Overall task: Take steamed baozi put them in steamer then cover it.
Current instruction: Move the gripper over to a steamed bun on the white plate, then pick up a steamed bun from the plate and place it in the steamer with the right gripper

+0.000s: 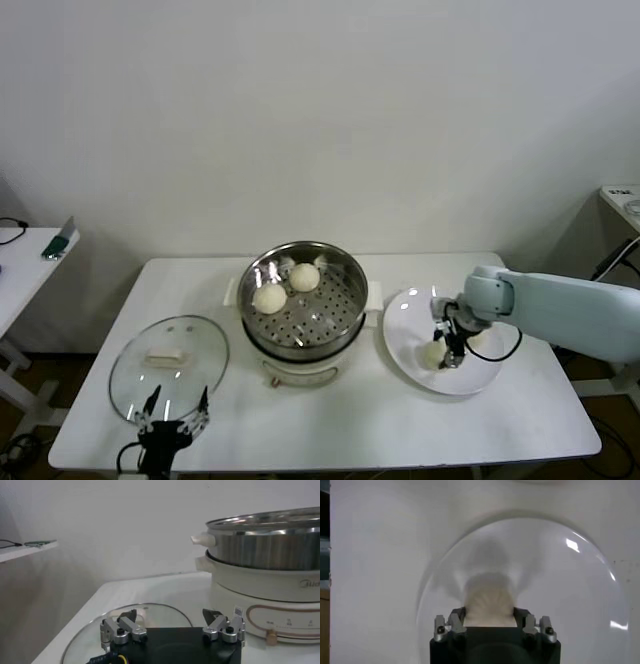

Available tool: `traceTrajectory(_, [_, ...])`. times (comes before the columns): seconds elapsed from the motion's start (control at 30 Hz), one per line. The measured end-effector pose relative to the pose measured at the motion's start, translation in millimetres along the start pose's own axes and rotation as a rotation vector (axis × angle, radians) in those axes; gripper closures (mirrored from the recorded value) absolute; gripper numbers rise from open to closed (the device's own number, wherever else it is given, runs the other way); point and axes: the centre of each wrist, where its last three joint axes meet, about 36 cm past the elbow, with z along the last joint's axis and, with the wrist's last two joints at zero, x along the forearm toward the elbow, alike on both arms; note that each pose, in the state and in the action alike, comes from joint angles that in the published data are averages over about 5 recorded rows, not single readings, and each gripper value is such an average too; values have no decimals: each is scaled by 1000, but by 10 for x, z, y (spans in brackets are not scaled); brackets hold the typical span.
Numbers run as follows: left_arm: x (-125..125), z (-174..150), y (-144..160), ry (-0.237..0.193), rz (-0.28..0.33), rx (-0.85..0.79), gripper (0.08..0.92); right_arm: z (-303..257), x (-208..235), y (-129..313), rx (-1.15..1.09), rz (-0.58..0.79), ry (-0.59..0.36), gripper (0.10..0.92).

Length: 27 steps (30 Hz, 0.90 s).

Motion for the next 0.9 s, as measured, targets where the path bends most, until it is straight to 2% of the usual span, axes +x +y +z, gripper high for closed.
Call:
traceTrajectory(0.2, [9, -3, 2, 0, 0, -1, 177, -24, 287, -213, 71, 13, 3, 378])
traceTrajectory(0.43, [4, -17, -16, -5, 4, -2, 177, -292, 1219, -689, 269, 81, -41, 378])
traceTrajectory(0.67, [1, -11, -18, -3, 7, -5, 177, -1088, 2298, -861, 615, 171, -97, 377])
traceTrajectory(0.77, [5, -14, -15, -5, 7, -5, 177, -1535, 2510, -748, 777, 178, -106, 377])
traceTrajectory(0.9, [16, -18, 1, -6, 4, -5, 177, -2068, 2546, -532, 972, 156, -102, 377])
